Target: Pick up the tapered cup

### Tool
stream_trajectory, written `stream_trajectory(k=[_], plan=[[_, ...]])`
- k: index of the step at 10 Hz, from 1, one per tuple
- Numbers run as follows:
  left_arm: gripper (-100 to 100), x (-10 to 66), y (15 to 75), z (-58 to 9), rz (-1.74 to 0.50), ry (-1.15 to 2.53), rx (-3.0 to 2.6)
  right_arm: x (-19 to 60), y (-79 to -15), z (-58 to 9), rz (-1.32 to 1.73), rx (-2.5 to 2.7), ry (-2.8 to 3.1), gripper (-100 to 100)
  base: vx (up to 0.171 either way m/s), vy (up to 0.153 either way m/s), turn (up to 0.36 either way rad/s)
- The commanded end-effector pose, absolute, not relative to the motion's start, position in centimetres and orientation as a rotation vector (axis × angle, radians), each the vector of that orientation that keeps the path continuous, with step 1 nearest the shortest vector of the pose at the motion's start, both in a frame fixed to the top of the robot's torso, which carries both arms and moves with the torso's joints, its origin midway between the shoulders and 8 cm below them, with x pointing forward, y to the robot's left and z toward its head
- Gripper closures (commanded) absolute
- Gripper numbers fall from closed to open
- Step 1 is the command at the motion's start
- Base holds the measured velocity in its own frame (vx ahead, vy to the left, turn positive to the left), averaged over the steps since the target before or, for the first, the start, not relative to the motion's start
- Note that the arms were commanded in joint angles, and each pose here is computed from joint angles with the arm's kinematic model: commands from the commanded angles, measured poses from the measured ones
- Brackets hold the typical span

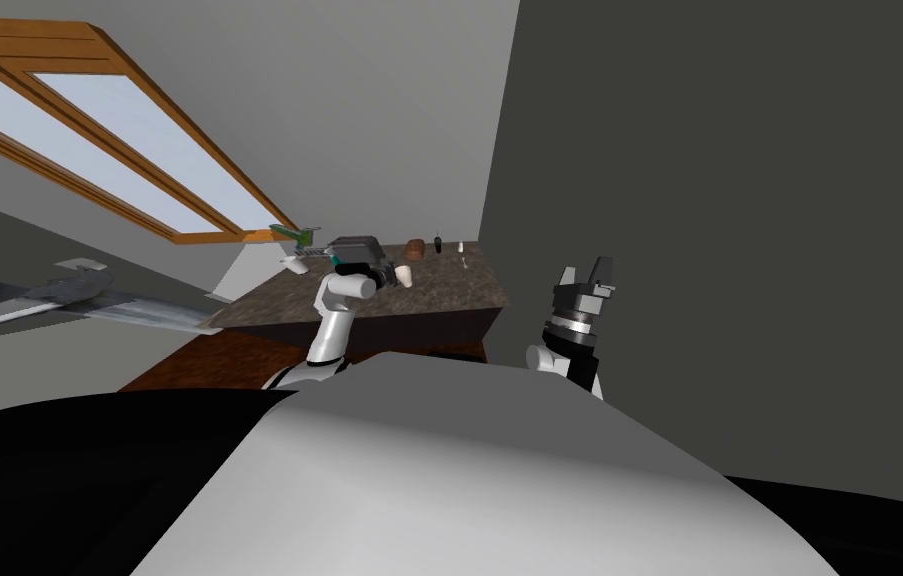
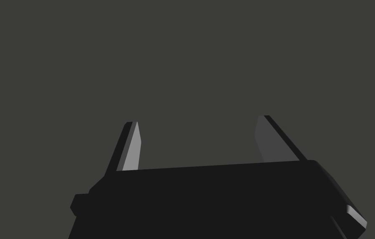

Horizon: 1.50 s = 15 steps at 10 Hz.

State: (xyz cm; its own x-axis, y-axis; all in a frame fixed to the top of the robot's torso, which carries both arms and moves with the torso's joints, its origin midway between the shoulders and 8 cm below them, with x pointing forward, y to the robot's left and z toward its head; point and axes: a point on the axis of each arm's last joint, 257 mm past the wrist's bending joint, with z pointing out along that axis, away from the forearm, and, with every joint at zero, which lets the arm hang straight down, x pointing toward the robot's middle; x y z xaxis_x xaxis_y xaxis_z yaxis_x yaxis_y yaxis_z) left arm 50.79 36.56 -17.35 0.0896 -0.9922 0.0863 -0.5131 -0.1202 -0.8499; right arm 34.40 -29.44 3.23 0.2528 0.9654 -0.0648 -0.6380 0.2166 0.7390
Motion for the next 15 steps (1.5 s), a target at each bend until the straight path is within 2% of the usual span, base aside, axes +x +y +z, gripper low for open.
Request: stream_trajectory(k=[1,15], plan=[[-100,50.7,37.1,-17.7,-0.903,1.502,-1.759,34.4,-29.4,3.2,1.206,0.665,0.596,0,0.011,0.007,-0.087],[-100,48.0,40.1,-20.0,-0.634,1.563,-2.072,34.4,-29.4,3.2,1.206,0.665,0.596,0,0.015,0.011,-0.053]])
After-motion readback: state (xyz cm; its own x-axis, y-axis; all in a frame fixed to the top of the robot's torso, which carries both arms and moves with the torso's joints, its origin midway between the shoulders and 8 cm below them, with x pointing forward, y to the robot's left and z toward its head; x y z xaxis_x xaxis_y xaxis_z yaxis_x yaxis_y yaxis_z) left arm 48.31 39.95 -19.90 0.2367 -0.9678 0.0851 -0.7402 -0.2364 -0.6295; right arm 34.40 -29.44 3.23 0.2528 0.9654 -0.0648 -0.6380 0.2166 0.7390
